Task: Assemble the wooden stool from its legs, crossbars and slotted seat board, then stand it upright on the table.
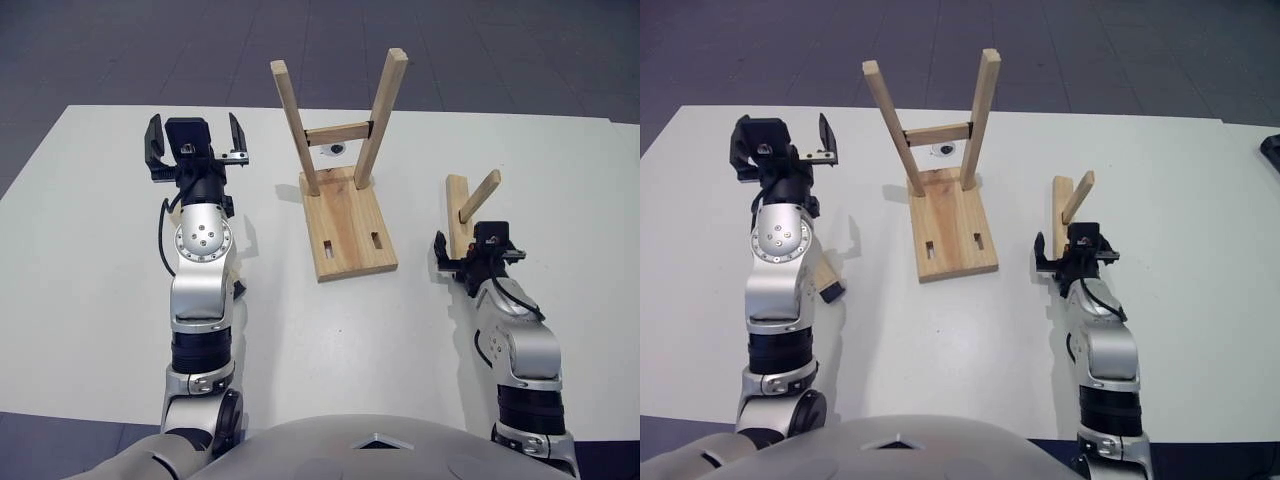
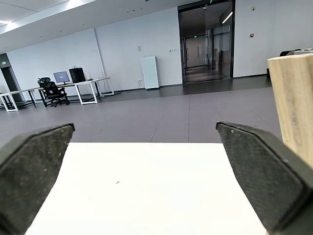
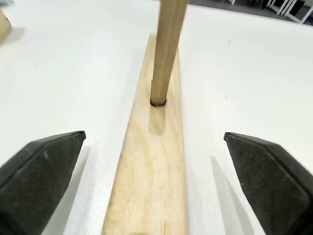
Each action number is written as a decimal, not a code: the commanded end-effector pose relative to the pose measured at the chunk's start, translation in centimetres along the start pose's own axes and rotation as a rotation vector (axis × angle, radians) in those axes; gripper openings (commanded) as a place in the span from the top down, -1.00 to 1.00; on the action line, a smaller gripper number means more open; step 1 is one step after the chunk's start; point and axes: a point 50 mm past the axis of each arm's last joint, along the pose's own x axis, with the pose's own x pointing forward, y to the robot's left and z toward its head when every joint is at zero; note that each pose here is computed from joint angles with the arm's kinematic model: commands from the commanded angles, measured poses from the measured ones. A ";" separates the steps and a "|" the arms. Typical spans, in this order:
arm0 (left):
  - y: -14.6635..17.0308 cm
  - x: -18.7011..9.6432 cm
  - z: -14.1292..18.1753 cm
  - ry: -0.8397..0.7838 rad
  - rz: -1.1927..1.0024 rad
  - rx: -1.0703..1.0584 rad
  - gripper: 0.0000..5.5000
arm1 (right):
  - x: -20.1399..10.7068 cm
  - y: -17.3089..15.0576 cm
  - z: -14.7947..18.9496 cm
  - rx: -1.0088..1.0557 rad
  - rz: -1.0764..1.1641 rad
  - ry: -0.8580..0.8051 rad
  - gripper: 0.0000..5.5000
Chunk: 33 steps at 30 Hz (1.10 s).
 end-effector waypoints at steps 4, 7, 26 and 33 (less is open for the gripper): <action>-0.1 0.1 0.1 0.014 -0.007 0.000 -0.96 | 0.4 -0.1 -0.4 0.074 0.051 0.187 -0.44; -0.1 0.1 0.1 0.021 -0.007 -0.017 -0.96 | 0.2 -0.2 -0.1 0.089 0.058 0.232 -0.28; -0.2 0.3 -0.9 0.125 -0.012 -0.081 -0.96 | 1.0 -2.2 5.3 0.278 0.001 0.044 0.25; 2.2 1.4 0.0 0.107 0.002 -0.213 -0.96 | -2.2 -3.6 16.8 0.165 0.156 -0.662 0.25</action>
